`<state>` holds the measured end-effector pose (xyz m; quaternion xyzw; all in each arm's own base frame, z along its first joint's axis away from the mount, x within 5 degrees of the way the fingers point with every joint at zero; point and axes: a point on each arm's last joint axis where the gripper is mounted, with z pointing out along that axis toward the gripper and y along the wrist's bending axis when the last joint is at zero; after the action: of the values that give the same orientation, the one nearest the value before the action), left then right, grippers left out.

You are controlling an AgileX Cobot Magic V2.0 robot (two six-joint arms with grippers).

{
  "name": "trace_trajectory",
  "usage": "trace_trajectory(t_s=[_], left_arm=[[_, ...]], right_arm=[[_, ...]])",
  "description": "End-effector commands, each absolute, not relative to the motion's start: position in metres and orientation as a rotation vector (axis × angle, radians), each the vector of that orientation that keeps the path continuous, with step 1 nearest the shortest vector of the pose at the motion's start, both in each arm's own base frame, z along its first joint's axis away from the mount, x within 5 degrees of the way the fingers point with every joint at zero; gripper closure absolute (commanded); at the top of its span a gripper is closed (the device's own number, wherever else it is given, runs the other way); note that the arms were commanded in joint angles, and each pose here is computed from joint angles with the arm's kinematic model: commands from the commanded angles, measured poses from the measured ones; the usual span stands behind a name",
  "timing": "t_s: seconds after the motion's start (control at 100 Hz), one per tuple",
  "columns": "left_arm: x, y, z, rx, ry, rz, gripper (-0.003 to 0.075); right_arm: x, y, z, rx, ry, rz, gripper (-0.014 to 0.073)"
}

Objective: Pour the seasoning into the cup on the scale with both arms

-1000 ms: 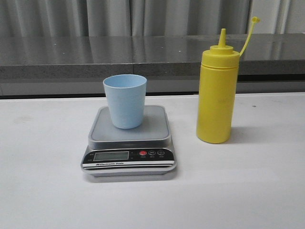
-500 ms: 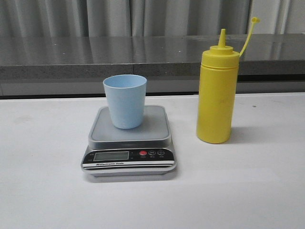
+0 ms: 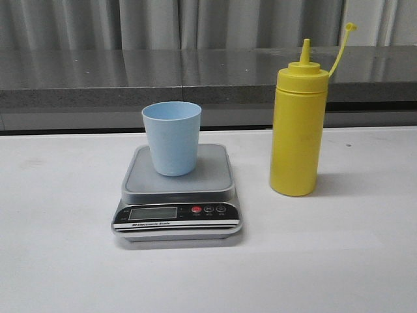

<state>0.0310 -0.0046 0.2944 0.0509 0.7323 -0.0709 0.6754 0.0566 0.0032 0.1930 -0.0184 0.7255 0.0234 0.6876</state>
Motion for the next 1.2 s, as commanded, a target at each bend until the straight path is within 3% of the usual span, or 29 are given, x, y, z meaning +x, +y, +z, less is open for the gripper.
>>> trace_trajectory(t_s=[0.0, 0.92, 1.19], left_arm=[[0.0309, -0.0046, 0.3090, 0.101, 1.559, -0.168, 0.0740], [0.0314, -0.0036, 0.3081, 0.113, 1.560, -0.137, 0.0740], [0.0399, -0.0036, 0.2996, 0.055, 1.464, -0.103, 0.0740]], right_arm=[[0.0540, 0.0031, 0.2062, -0.044, 1.511, 0.048, 0.0655], [0.0540, 0.0031, 0.2062, -0.044, 1.511, 0.048, 0.0655], [0.0540, 0.0031, 0.2062, -0.044, 1.511, 0.048, 0.0655]])
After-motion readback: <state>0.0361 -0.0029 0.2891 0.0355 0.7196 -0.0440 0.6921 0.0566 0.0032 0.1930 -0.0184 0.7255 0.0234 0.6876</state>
